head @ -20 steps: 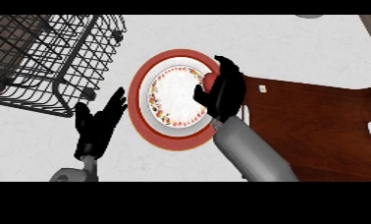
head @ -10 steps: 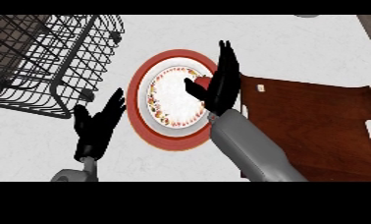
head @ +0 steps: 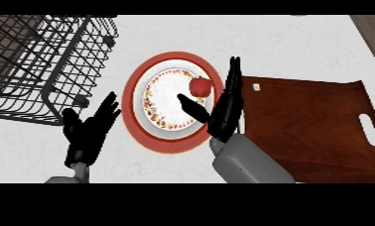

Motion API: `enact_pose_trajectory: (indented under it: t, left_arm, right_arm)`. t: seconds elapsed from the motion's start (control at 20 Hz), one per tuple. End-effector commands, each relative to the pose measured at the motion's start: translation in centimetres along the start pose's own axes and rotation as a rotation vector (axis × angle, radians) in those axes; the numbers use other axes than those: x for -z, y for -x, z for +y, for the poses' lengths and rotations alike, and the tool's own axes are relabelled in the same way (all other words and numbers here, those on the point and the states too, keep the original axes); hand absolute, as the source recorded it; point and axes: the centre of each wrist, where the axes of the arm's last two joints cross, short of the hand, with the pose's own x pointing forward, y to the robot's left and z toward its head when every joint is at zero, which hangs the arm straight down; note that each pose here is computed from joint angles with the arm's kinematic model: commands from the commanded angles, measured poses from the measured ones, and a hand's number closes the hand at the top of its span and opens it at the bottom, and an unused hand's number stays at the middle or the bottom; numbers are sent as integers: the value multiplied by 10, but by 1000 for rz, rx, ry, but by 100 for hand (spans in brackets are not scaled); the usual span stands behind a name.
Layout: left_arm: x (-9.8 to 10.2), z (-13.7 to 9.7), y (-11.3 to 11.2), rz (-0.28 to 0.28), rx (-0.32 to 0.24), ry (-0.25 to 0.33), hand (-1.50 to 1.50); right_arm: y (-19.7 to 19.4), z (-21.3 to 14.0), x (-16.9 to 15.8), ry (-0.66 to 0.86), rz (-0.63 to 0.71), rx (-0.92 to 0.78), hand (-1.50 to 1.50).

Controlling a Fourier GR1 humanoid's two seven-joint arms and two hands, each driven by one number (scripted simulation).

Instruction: Pick the bell pepper from the tray and place it in the plate

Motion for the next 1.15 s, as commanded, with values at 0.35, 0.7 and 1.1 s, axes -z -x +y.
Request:
enact_pose_trajectory:
  t: [0.35, 0.7, 1.1]
  left_arm:
    - [-5, -12, -8, 9, -6, -20, 0]
    - [-7, 0, 16, 17, -22, -18, 0]
    - [-3, 0, 15, 5, -3, -16, 0]
  right_arm:
    - [22, -92, -82, -199, 17, 111, -150]
    - [36, -114, -131, -257, 6, -5, -150]
    - [32, -127, -148, -229, 13, -32, -150]
